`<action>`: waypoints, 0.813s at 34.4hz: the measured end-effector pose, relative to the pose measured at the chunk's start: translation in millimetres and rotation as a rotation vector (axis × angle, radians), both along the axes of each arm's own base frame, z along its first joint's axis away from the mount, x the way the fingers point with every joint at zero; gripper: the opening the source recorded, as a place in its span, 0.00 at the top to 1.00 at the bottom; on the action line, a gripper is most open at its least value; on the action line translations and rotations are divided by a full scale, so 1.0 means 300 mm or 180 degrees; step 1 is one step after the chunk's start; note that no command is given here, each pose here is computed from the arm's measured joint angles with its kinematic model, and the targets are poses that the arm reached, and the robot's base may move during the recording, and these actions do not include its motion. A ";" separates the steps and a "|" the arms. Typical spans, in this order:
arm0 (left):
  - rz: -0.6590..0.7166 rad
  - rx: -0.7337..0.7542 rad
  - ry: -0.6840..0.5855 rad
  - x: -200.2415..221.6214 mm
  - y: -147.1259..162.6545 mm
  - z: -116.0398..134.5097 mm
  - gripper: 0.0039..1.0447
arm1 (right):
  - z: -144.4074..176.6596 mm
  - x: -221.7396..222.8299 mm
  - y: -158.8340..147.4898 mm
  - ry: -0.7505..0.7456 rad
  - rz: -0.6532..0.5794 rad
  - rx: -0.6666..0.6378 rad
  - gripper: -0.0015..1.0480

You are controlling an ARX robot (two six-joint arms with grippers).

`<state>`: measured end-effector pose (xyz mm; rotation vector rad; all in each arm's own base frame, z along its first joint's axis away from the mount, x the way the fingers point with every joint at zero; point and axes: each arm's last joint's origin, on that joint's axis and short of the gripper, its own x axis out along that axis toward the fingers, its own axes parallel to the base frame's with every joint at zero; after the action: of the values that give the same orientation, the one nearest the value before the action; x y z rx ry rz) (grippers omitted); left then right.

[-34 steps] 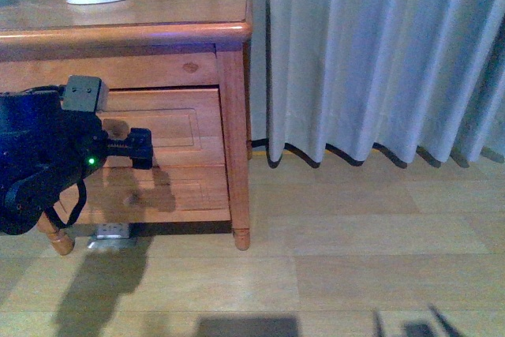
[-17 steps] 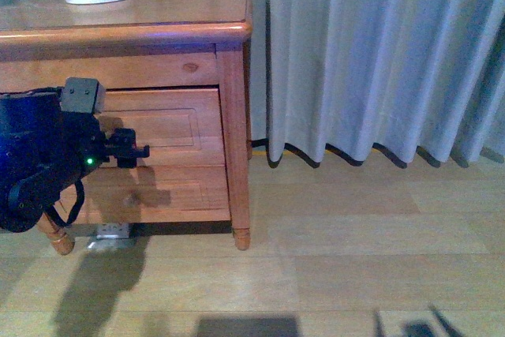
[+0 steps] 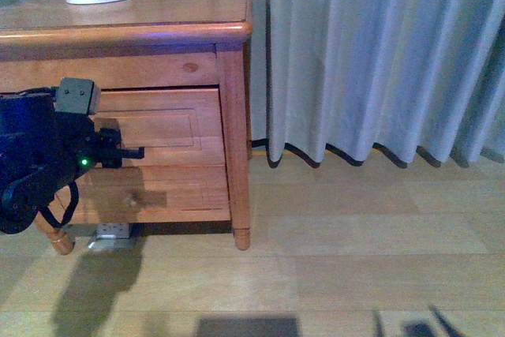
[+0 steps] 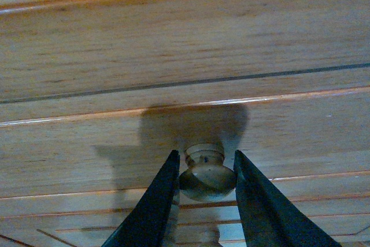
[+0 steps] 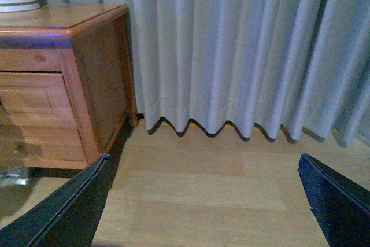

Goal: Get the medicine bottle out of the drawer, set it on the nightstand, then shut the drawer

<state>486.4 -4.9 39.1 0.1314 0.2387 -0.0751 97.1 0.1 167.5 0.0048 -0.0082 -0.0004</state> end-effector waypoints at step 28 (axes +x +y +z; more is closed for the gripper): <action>-0.0051 0.0143 0.0711 -0.533 -0.044 0.007 0.77 | 0.000 0.000 0.000 0.0000 0.0000 0.0000 0.07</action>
<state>326.4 -18.0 41.2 0.1698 0.4626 -0.1004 97.1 0.1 167.5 0.0048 -0.0082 -0.0004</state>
